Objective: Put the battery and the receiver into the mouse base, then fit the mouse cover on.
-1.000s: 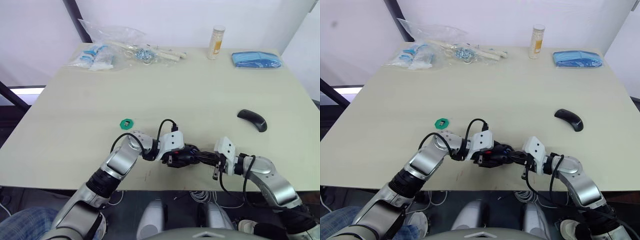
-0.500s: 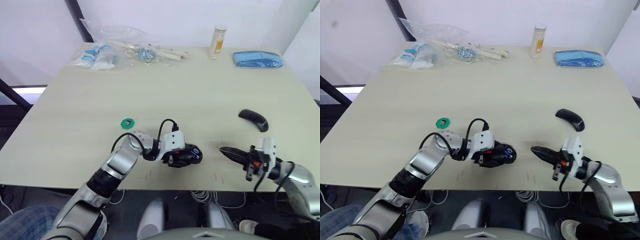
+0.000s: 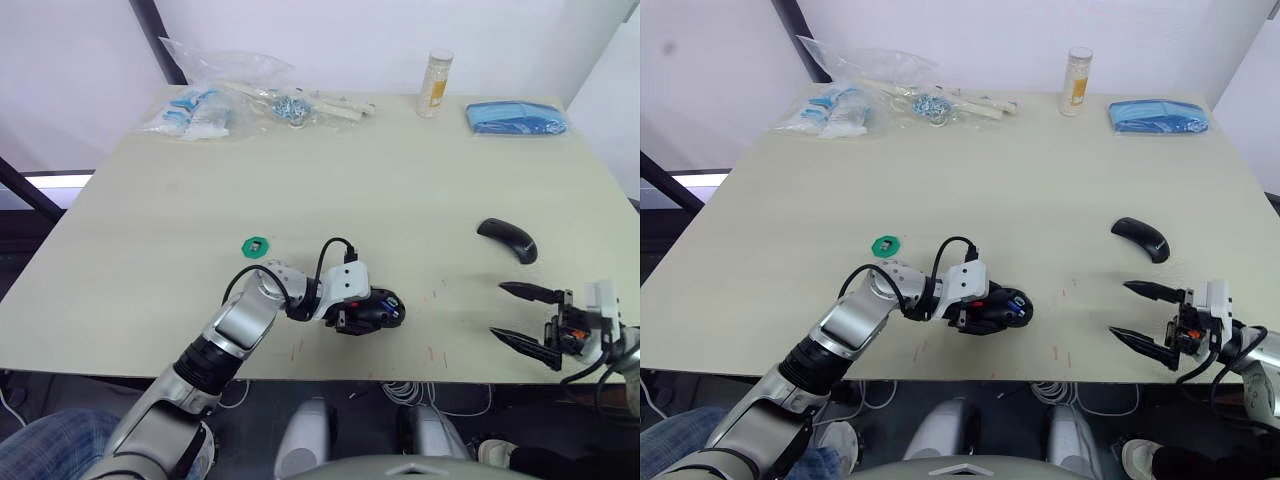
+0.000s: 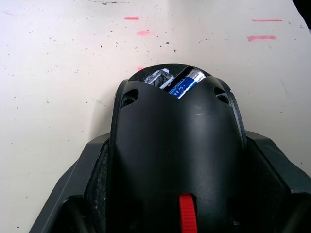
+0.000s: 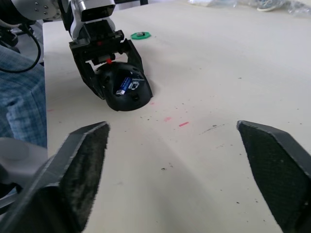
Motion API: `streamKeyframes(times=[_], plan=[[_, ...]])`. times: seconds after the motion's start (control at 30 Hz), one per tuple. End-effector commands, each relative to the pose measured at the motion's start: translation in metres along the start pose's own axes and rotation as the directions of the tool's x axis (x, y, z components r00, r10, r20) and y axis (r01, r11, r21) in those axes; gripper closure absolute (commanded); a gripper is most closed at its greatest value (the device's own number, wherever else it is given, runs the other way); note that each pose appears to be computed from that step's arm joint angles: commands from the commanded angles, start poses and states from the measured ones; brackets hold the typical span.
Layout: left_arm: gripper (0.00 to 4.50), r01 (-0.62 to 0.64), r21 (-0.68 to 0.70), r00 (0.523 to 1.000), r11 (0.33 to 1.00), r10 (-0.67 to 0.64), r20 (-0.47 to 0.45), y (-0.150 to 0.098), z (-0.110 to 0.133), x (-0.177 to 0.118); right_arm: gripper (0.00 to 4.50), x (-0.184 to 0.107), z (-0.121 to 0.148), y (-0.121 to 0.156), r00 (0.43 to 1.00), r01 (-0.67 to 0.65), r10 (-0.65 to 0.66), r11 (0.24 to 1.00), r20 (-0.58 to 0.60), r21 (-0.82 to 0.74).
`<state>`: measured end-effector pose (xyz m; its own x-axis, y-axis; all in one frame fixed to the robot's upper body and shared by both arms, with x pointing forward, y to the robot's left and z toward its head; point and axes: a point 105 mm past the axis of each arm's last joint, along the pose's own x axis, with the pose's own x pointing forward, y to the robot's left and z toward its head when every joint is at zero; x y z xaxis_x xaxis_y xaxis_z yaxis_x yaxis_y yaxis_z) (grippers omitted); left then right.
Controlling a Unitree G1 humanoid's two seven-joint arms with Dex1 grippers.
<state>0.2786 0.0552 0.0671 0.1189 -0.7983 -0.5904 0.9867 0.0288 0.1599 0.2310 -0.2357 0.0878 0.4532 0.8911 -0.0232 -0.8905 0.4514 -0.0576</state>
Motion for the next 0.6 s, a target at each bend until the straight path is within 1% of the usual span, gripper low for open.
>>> streamKeyframes(times=[0.03,0.17,0.3,0.37,0.4,0.43,0.47,0.5,0.6], plan=[[1.45,0.026,-0.018,0.999,0.999,-0.027,-0.035,-0.005,-0.008,0.002,0.07,-0.011,0.008,-0.006,0.999,0.014,-0.010,0.998,0.050,-0.068],[1.45,0.024,-0.015,0.999,1.000,-0.025,-0.030,-0.004,-0.007,0.002,0.07,-0.019,0.005,-0.010,0.997,0.023,-0.017,0.995,0.070,-0.093],[1.45,0.024,-0.021,0.999,0.999,-0.025,-0.025,-0.003,-0.006,0.002,0.07,-0.019,0.009,-0.012,0.994,0.019,-0.009,0.995,0.105,-0.095],[1.45,0.029,-0.036,1.000,0.999,-0.029,0.004,-0.002,-0.001,0.001,0.07,-0.019,0.009,-0.012,0.993,0.017,-0.006,0.995,0.115,-0.094],[0.50,0.025,-0.040,1.000,0.999,-0.025,0.020,-0.001,0.002,0.001,0.00,-0.020,0.009,-0.012,0.993,0.018,-0.007,0.995,0.117,-0.094],[0.25,0.022,-0.037,0.999,0.999,-0.021,0.030,0.000,0.004,0.001,0.00,-0.020,0.009,-0.012,0.993,0.016,-0.005,0.996,0.120,-0.091],[0.12,0.025,-0.020,0.999,0.999,-0.024,0.037,0.000,0.006,0.000,0.00,-0.020,0.009,-0.012,0.993,0.013,-0.002,0.996,0.121,-0.087],[0.12,0.030,-0.008,0.999,1.000,-0.030,0.039,0.000,0.007,0.000,0.00,-0.020,0.009,-0.012,0.993,0.010,0.000,0.996,0.122,-0.084],[0.12,0.028,-0.002,0.996,1.000,-0.028,0.088,0.002,0.019,-0.003,0.00,-0.020,0.008,-0.011,0.992,0.007,0.003,0.997,0.124,-0.080]])
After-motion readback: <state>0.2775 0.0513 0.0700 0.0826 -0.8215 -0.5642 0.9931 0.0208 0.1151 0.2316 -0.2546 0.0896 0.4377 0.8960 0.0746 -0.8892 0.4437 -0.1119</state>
